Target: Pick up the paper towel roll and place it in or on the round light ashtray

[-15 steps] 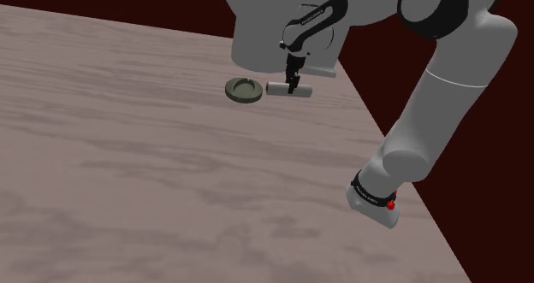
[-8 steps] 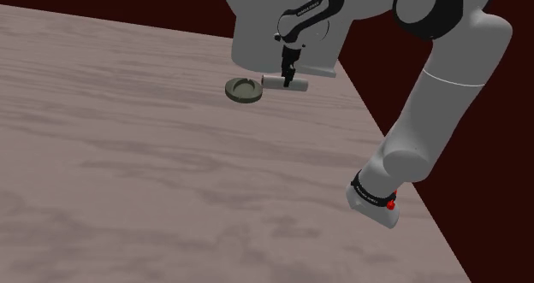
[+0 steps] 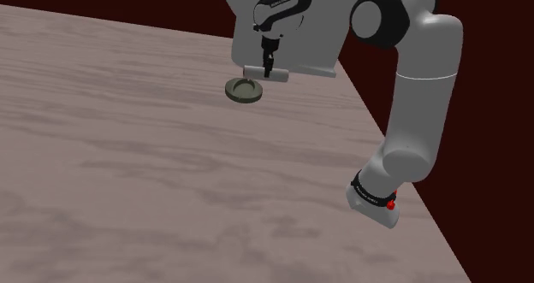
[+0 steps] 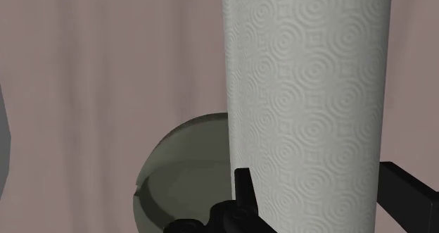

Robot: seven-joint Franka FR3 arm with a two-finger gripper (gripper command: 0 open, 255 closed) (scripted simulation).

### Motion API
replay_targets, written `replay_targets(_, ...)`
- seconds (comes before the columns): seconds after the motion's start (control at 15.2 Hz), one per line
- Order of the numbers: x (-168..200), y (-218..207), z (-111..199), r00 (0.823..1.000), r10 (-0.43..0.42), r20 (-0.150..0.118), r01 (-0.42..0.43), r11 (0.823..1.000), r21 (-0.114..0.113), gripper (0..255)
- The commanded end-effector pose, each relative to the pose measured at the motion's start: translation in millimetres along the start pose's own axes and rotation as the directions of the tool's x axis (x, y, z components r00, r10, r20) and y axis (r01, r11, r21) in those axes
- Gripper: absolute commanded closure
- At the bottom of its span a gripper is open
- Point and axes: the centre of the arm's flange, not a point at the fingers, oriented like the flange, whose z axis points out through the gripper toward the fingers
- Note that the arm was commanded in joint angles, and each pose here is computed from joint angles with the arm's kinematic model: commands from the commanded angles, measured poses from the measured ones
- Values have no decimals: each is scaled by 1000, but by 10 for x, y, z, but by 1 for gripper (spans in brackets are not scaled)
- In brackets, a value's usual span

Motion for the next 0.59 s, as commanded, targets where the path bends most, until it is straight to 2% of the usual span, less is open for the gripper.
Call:
replay_targets(0.0, 252, 145, -12, 1000, -1, 0, 1, 1000, 1, 255)
replay_targets(0.4, 908, 566, -81, 1000, -1, 0, 1, 1000, 1, 255)
replay_targets(0.53, 909, 569, 25, 1000, -1, 0, 1, 1000, 1, 255)
